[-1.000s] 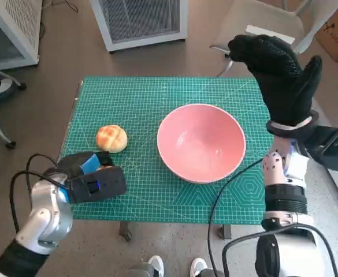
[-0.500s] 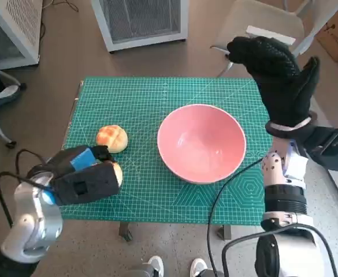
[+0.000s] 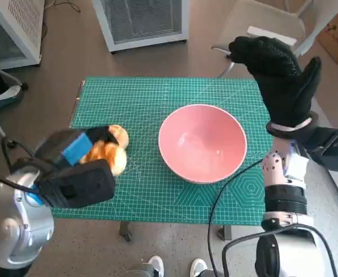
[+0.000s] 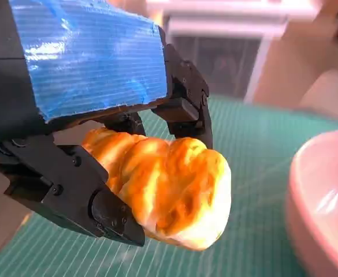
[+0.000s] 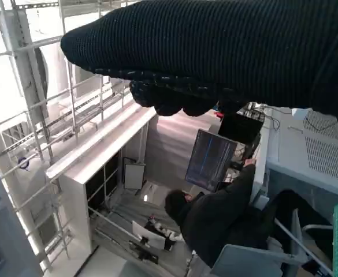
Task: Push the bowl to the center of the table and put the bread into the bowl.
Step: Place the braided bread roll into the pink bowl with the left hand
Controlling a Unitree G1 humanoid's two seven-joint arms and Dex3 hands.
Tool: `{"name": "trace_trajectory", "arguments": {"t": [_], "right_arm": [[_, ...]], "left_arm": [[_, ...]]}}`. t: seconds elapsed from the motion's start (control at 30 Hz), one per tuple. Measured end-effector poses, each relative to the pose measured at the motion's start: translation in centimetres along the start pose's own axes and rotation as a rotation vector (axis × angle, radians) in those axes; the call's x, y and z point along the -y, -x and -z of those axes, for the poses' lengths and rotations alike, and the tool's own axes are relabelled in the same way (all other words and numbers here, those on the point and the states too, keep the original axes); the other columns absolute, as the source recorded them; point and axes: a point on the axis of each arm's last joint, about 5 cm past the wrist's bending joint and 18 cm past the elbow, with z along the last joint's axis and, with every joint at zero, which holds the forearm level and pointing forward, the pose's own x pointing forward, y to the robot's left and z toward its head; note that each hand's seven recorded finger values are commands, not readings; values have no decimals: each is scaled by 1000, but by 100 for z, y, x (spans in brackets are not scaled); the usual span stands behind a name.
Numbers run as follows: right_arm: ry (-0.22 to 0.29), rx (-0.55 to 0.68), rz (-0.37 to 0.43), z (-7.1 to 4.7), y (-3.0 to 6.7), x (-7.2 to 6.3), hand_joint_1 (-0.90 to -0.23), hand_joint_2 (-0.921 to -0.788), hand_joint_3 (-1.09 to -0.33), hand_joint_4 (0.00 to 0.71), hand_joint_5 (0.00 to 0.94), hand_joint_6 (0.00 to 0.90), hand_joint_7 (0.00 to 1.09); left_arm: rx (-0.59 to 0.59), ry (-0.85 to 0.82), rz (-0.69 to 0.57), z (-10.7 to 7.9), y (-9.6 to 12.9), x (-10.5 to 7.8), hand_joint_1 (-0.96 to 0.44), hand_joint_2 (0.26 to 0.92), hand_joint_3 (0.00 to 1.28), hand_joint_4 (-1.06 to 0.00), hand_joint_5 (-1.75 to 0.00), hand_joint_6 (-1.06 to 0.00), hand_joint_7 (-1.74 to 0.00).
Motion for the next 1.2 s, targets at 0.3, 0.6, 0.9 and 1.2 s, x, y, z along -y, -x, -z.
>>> {"name": "trace_trajectory", "arguments": {"t": [0.3, 0.6, 0.9, 1.2], "right_arm": [[-1, 1, -2, 1, 0, -1, -632, -921, -712, 261, 1, 222, 253], [5, 8, -3, -13, 2, 4, -636, -921, -710, 263, 2, 219, 259], [12, 21, -10, -31, 13, -15, -650, -921, -707, 266, 2, 218, 263], [26, 23, 3, -58, 62, -5, -652, -921, -703, 264, 1, 221, 267]], "left_arm": [[133, -40, -59, -291, -110, -113, 2, 861, 92, -827, -1010, -682, -1122], [243, -60, -55, -528, -342, -144, 2, 863, 88, -832, -1016, -679, -1113], [399, -82, 0, -924, -703, -53, 1, 868, 106, -741, -1242, -735, -929], [498, -111, 33, -1165, -926, -14, 2, 866, 115, -724, -1291, -748, -885]]}}
